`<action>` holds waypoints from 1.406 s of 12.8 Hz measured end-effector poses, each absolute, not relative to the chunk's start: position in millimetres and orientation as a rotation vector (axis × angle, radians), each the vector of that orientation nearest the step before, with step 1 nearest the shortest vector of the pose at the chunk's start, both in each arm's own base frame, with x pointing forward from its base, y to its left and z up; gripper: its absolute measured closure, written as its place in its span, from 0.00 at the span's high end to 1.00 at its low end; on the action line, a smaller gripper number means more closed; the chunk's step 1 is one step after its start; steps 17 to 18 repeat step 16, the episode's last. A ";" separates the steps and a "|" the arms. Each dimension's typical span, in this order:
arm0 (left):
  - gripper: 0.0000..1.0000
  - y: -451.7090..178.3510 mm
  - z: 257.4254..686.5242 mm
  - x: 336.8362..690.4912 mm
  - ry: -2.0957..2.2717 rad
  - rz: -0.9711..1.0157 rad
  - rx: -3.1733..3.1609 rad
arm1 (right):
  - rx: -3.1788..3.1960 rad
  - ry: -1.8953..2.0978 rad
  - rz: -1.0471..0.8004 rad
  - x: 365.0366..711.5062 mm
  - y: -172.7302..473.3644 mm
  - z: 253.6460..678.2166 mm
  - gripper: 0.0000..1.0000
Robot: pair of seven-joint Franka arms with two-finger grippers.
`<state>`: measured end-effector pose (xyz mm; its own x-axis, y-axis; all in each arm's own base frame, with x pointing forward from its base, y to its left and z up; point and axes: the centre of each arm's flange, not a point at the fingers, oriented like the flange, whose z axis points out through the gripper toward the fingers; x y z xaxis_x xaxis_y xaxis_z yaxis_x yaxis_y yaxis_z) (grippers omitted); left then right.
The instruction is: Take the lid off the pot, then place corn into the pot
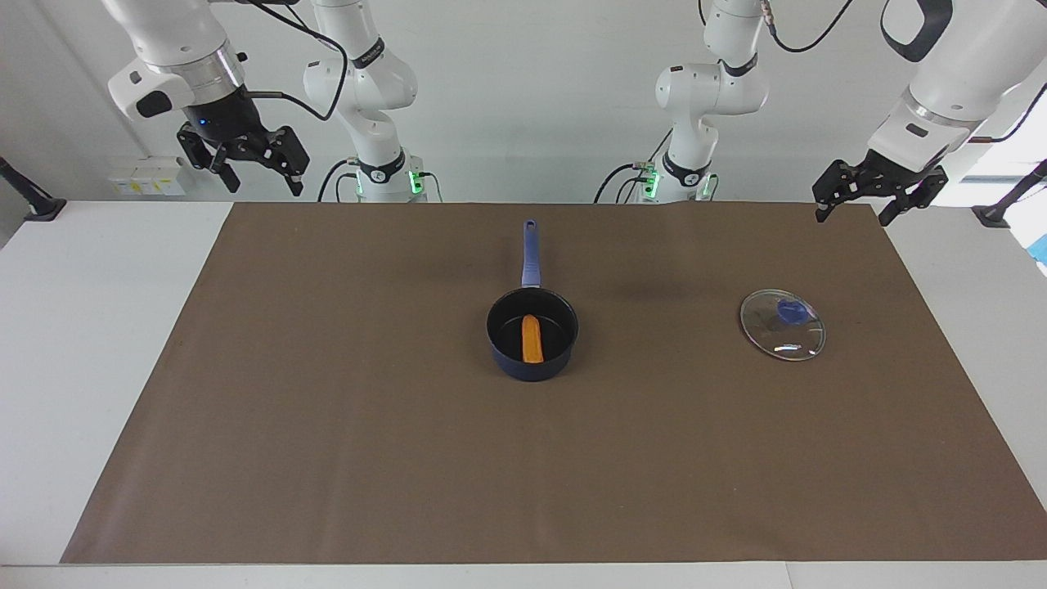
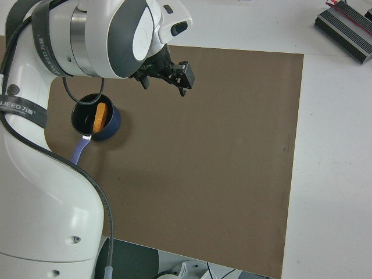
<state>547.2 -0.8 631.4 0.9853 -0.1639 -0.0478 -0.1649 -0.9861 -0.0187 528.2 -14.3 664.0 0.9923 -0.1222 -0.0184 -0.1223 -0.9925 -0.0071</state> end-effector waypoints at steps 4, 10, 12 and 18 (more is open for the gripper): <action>1.00 -1.3 629.3 543.7 0.258 0.119 -3.108 | -3.136 0.171 0.020 527.7 -21.3 666.4 1.00; 1.00 -2.3 639.9 538.3 0.257 0.149 -3.112 | -3.145 0.139 0.004 527.4 -22.1 669.7 1.00; 1.00 -2.3 640.0 538.3 0.257 0.149 -3.114 | -3.145 0.139 0.004 527.4 -22.1 669.7 1.00; 1.00 -2.5 640.0 538.3 0.257 0.149 -3.115 | -3.145 0.139 0.003 527.3 -22.2 670.0 1.00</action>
